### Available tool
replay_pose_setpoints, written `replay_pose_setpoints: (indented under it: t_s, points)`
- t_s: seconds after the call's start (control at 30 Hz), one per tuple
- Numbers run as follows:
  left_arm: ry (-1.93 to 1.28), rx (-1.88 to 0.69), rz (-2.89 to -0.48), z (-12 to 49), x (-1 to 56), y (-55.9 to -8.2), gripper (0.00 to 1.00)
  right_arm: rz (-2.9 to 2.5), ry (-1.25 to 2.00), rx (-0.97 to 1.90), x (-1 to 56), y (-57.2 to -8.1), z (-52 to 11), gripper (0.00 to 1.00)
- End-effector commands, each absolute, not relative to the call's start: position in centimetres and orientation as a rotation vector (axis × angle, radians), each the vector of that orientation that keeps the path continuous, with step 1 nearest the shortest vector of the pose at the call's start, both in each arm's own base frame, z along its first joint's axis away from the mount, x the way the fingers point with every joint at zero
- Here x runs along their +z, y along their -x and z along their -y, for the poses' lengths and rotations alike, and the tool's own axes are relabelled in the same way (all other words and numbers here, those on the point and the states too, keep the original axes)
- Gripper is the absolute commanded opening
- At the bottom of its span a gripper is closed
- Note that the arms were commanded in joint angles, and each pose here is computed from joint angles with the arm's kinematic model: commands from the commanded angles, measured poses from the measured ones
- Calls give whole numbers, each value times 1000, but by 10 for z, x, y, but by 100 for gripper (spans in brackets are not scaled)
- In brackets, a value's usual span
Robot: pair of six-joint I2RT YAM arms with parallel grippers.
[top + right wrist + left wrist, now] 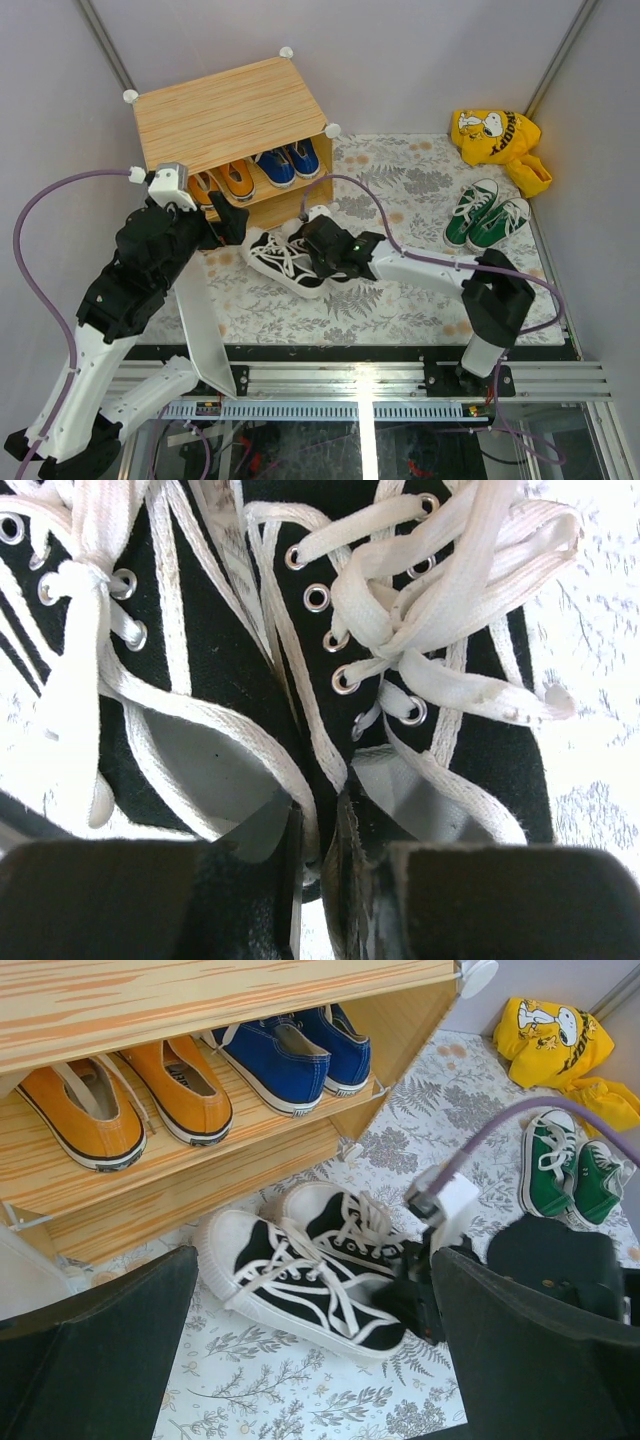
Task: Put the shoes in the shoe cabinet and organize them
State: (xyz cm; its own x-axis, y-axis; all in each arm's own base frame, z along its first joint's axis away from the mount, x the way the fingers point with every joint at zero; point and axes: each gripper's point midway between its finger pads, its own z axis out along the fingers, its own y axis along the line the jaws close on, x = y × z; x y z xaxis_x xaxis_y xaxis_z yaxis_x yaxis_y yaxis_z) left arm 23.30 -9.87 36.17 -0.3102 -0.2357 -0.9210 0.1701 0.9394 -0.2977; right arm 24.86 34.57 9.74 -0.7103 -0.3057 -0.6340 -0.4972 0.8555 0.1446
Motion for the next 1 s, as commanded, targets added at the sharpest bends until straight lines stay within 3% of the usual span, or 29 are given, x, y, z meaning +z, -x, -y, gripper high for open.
replay_pose_setpoints:
  t_s: [0.0,0.97]
  points:
    - [43,-387,-1798,96,377,-235,100,-2156,532,513,156,-300,-402,0]
    - [4,-348,-1855,101,358,-243,100,-1911,138,509,175,-461,-430,0]
